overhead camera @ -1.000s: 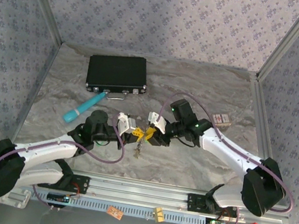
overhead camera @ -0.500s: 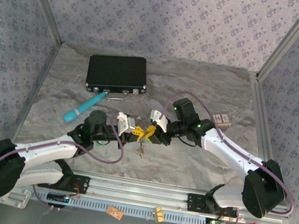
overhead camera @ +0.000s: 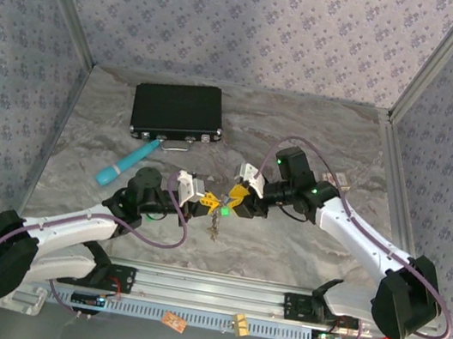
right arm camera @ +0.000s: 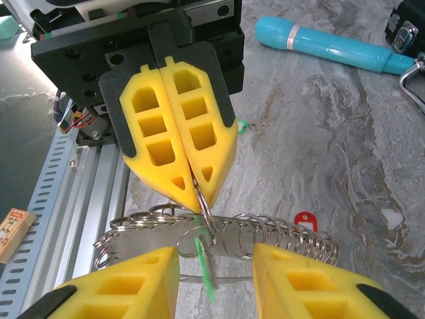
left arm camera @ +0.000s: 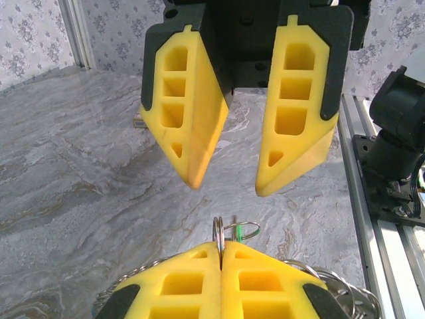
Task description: Put the keys on the keyring
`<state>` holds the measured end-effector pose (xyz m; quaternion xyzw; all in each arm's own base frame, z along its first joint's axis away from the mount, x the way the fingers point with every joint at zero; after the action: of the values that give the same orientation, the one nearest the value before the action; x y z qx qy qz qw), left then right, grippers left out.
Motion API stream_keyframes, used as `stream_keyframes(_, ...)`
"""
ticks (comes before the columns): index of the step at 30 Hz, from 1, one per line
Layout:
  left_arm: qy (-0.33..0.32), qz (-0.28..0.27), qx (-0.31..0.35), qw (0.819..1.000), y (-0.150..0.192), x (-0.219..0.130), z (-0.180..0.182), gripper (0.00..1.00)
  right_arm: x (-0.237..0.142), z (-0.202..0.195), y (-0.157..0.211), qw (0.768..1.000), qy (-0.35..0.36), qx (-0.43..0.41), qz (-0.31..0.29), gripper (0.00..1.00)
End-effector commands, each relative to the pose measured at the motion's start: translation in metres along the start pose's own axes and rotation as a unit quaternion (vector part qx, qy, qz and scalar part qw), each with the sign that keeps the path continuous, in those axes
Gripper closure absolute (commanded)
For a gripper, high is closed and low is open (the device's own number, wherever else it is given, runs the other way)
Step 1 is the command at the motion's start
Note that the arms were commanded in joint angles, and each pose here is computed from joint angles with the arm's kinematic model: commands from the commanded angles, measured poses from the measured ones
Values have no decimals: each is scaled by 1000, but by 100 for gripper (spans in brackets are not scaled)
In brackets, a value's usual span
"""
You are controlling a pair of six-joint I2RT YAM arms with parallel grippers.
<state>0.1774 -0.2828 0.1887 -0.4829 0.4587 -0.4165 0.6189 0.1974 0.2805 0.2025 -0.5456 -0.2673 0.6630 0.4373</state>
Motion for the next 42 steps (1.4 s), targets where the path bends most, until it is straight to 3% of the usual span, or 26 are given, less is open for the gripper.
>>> stream_keyframes(1,14,-28,14,999,-15,0,-4,100,0,1,-8,1000,-6,1,-11,70)
stream_keyframes(7,15,-30,14,999,-16,0,-4,100,10,2,-15,1000,-20,-1,-15,79)
stream_keyframes(19,18,-35,16,999,-18,-1,-5,100,25,5,-9,999,-42,-1,2,80)
stream_keyframes(23,17,-35,14,999,-18,-1,-5,100,25,6,-13,999,-45,-4,-1,99)
stream_keyframes(26,1,-26,9,1000,-15,-1,1,100,23,7,-13,999,-45,-8,7,100)
stream_keyframes(30,-16,14,1,1000,-4,0,7,84,19,5,-7,998,-19,-25,47,100)
stream_keyframes(34,-10,54,-2,998,7,4,9,84,20,4,3,993,4,-50,110,100)
stream_keyframes(42,-6,47,1,999,2,6,10,85,23,2,18,979,26,-77,187,100)
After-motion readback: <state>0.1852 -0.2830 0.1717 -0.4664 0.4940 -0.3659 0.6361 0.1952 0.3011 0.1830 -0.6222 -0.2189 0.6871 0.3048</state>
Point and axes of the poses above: each hand's point on the last joint's axis, 136 mm out from that joint toward the fingers, its own x axis out along the fingers, its own z axis along the line the jaws close on, y = z × x, the point moved 1 cm from there along -x, back along the fingers, and after that the axes turned 10 degrees about x, right-handed, at the moved point
